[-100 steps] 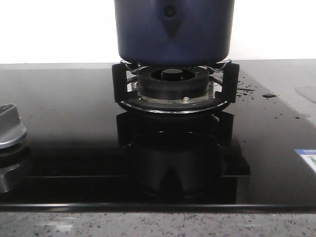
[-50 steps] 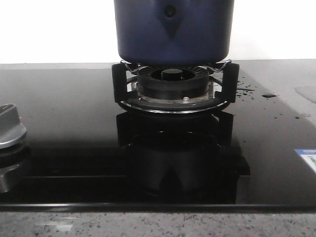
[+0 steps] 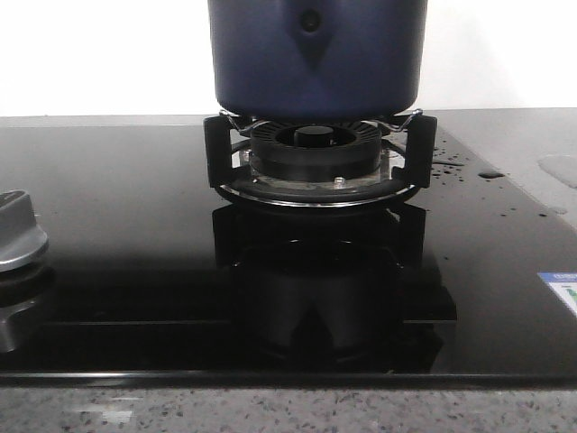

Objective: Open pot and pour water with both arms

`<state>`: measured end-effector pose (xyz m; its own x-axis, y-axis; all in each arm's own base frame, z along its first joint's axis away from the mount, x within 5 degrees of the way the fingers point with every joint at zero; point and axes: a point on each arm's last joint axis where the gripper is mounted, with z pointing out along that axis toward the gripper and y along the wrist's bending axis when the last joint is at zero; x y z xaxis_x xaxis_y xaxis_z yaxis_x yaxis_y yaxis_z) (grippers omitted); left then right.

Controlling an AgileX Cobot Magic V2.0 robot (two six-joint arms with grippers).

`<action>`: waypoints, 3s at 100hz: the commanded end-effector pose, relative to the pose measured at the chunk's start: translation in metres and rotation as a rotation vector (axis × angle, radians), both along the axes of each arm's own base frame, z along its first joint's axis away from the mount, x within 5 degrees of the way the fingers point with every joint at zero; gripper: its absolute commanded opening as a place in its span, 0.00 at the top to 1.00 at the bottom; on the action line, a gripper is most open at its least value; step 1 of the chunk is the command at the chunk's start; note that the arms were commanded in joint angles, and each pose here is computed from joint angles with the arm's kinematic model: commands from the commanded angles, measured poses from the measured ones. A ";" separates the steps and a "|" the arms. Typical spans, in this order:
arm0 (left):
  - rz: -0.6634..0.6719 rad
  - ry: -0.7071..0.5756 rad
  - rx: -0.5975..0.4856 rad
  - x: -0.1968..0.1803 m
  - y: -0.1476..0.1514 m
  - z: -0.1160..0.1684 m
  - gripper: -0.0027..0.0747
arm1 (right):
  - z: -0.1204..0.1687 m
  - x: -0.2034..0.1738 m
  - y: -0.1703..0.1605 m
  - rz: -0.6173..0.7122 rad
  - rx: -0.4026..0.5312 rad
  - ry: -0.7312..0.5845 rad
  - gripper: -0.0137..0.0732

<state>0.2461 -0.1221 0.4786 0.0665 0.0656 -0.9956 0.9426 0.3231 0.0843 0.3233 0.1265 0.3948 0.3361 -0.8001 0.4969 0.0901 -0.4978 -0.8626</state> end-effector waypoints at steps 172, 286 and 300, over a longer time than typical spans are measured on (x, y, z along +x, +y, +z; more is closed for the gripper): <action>-0.082 0.024 -0.104 0.022 -0.033 -0.009 0.61 | -0.130 -0.098 -0.155 -0.500 1.979 0.554 0.68; -0.088 0.123 -0.113 0.078 -0.079 -0.074 0.61 | -0.052 -0.165 -0.131 -0.092 1.902 0.318 0.31; -0.068 0.127 -0.090 0.085 -0.090 -0.088 0.61 | -0.046 -0.174 -0.127 -0.061 1.891 0.301 0.72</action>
<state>0.3399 -0.2099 0.3591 -0.1004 0.0949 -0.9904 0.9651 0.2514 -0.0737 0.1556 -0.0046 0.3321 0.1085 -0.1681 -0.9798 -0.1092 0.9776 -0.1798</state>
